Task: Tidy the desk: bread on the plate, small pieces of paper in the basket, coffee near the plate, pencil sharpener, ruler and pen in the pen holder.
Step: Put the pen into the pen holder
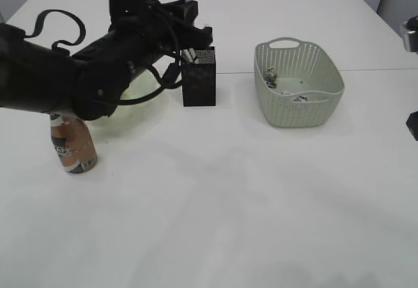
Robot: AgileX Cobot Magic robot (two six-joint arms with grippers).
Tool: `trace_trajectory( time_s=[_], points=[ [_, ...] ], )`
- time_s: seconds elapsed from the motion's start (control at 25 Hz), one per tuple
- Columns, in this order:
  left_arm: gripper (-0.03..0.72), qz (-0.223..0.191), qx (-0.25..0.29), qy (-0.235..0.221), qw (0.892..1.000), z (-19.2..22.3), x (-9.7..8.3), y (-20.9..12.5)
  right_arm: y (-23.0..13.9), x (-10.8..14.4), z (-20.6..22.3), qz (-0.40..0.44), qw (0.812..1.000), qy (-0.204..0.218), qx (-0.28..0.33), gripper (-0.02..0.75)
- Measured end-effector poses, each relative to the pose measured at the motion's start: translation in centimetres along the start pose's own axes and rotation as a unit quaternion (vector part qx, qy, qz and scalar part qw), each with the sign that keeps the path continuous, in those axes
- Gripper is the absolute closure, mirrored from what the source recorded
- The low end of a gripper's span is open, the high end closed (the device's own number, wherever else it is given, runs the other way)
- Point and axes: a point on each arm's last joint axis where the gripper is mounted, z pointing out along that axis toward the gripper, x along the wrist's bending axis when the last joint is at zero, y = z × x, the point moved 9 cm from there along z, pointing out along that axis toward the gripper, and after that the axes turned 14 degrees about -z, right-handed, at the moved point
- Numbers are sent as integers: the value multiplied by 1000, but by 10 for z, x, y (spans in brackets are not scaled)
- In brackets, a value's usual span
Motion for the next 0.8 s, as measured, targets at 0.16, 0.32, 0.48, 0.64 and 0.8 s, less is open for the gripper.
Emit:
trace_trajectory(
  time_s=[0.16, 0.32, 0.48, 0.64, 0.8],
  points=[
    [624, -2, -20, 9, 1000, 19, 11, 7, 0, 0, 0, 0, 1000, -1, 0, 336],
    [623, -3, -22, 5, 1000, 40, 9, 2, 0, 0, 0, 0, 1000, -1, 0, 336],
    [622, -4, -22, 4, 1000, 60, 11, -12, 0, -1, 0, -1, 1000, -2, 0, 336],
    [622, -4, -10, 7, 1000, 75, 17, -34, 0, -1, 0, -1, 1000, -2, 0, 336],
    [620, -3, -7, 14, 1000, 81, 26, -41, 0, -1, 0, -1, 1000, -2, 0, 336]
  ],
)
